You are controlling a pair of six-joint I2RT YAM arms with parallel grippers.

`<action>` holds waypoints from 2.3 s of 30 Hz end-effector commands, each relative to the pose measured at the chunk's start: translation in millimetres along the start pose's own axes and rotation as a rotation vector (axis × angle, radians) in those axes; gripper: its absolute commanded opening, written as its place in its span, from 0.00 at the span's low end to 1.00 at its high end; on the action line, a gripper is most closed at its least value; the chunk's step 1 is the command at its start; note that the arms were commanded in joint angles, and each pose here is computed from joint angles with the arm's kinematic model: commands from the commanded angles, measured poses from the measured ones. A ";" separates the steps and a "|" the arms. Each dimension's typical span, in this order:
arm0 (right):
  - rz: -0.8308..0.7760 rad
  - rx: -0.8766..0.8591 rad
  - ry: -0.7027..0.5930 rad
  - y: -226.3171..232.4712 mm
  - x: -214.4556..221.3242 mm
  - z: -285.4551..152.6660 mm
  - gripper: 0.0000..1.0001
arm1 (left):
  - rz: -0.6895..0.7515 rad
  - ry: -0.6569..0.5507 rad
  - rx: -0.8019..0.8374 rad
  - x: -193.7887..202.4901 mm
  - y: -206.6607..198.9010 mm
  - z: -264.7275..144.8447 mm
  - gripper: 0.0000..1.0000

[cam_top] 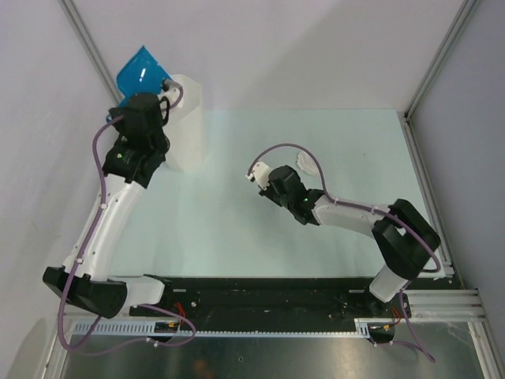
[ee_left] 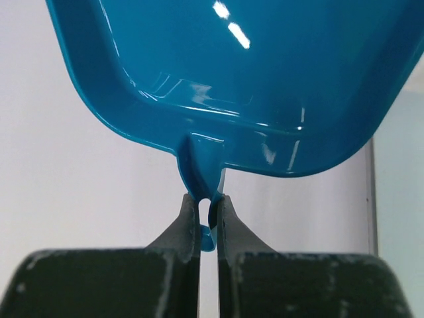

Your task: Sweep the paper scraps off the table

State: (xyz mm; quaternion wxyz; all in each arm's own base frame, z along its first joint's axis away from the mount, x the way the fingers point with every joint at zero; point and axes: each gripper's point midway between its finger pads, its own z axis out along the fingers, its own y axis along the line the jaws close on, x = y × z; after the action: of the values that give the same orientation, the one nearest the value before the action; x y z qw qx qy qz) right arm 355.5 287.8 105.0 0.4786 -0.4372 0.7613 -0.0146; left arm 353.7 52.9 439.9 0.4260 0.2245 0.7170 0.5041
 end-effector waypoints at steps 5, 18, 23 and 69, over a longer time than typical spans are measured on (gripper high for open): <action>0.168 -0.141 -0.113 11.4 -30.8 -77.9 0.00 | 0.105 -0.049 0.206 5.2 -102.0 -13.5 0.00; 0.746 0.409 -0.039 -120.8 26.4 -114.8 0.00 | 0.286 -0.140 1.007 20.5 -300.3 -99.1 0.00; 0.741 0.419 0.007 -105.8 39.1 -92.5 0.00 | 0.461 0.003 1.146 73.3 -359.7 -106.4 0.00; 0.692 0.501 -0.368 -130.5 -92.1 -142.8 0.00 | 0.194 -0.100 1.351 -12.7 -401.6 -114.0 0.00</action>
State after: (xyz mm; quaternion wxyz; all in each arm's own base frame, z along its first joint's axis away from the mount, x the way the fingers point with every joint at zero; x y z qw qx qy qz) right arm 340.5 265.0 251.4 0.6254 -0.0852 0.7691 0.1003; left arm 289.2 -162.9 55.1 0.1110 0.5475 0.8290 -0.0263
